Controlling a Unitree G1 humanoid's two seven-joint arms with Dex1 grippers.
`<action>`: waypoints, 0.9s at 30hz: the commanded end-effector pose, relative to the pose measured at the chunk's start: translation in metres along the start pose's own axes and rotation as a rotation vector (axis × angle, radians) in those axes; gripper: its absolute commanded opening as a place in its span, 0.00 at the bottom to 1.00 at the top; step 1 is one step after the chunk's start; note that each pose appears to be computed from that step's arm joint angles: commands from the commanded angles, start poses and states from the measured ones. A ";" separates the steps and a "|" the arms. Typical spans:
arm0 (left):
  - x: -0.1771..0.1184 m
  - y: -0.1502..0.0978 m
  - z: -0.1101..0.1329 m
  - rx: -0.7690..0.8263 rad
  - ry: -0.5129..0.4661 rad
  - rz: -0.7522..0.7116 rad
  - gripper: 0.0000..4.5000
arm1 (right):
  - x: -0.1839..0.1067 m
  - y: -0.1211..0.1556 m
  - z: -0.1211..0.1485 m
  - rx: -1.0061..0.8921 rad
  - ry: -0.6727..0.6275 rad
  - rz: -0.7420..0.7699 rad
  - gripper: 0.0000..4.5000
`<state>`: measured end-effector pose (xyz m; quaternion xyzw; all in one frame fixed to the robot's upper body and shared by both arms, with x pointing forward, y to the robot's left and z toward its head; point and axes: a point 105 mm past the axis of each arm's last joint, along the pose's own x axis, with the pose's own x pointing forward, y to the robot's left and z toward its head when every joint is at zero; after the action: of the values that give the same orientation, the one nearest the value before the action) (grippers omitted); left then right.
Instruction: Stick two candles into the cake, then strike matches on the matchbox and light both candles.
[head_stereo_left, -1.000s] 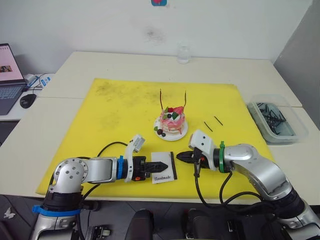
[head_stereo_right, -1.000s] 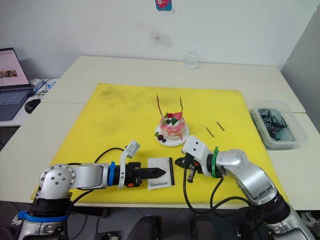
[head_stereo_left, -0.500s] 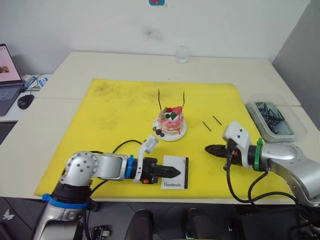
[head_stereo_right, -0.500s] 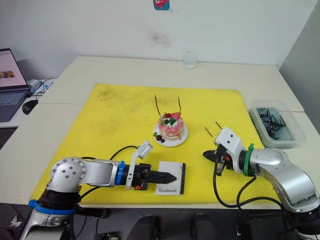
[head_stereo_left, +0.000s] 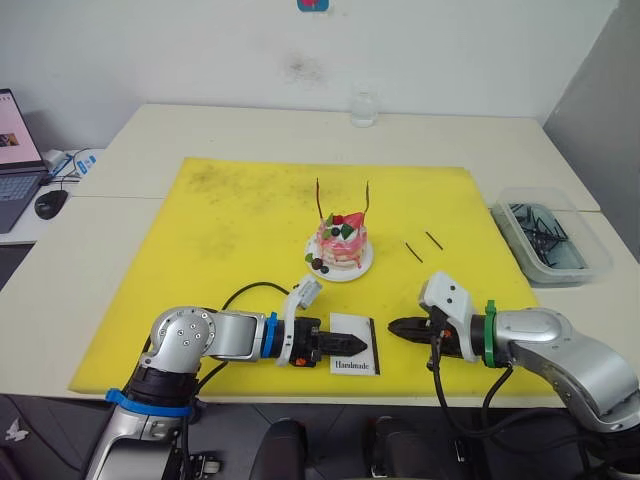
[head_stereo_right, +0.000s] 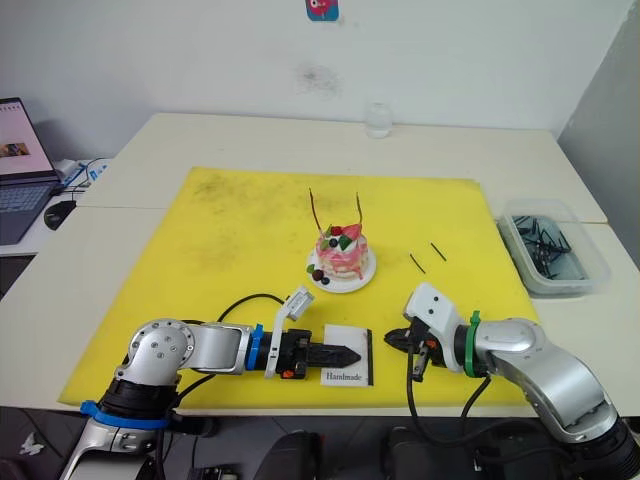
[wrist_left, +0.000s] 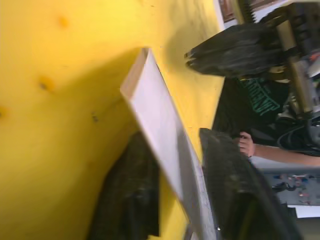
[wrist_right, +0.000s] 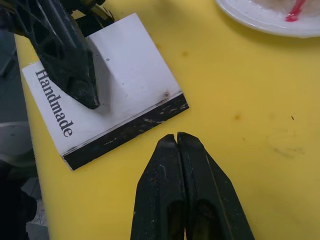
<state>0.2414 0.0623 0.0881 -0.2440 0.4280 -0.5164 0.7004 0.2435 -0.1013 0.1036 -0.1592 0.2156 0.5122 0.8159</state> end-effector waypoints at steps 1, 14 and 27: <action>-0.005 0.002 0.001 -0.003 -0.015 0.014 0.65 | 0.000 0.010 0.002 -0.046 0.000 0.033 0.00; -0.005 0.009 0.003 -0.025 -0.022 0.039 0.65 | 0.014 0.022 0.003 -0.063 0.006 0.107 0.00; -0.005 0.009 -0.001 -0.025 -0.026 0.051 0.65 | 0.015 0.019 0.007 -0.087 -0.008 0.106 0.00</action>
<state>0.2415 0.0642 0.0884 -0.2586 0.4268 -0.5130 0.6984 0.2328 -0.0816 0.0938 -0.1718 0.2171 0.5575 0.7827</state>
